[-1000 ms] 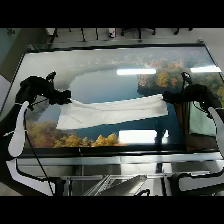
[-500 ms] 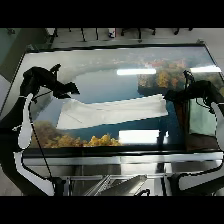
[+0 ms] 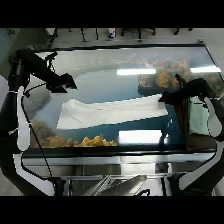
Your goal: Fold the shirts.
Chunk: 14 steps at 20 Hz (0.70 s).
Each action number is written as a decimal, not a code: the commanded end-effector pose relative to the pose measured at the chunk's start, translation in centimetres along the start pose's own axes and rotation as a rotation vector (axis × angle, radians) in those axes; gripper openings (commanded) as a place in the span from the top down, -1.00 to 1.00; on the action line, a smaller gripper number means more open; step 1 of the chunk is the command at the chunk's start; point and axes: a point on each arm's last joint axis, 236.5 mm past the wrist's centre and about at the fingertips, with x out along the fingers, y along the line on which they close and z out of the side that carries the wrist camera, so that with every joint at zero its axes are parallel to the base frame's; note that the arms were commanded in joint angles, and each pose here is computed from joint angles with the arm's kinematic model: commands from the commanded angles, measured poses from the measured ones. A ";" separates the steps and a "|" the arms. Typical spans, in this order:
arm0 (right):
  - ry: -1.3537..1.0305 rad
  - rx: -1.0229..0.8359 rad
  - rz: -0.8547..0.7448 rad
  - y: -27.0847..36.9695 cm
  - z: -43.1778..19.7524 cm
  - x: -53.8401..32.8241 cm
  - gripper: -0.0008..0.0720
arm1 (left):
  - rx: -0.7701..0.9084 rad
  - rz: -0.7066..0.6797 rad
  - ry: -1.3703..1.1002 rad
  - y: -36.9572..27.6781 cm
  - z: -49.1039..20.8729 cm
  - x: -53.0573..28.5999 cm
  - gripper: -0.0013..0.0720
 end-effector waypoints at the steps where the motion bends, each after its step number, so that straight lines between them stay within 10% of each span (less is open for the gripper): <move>1: 0.068 -0.028 0.040 0.1 -1.4 1.1 0.95 | 0.040 -0.005 0.017 -2.3 -0.8 -0.3 -0.12; 3: 0.062 -0.038 0.108 1.9 -1.3 0.7 0.94 | 0.071 -0.013 0.017 -3.9 -0.8 0.7 0.92; 14: -0.089 -0.355 0.151 16.0 -2.6 -17.8 0.94 | 0.323 -0.068 0.089 -18.6 -7.2 22.9 0.93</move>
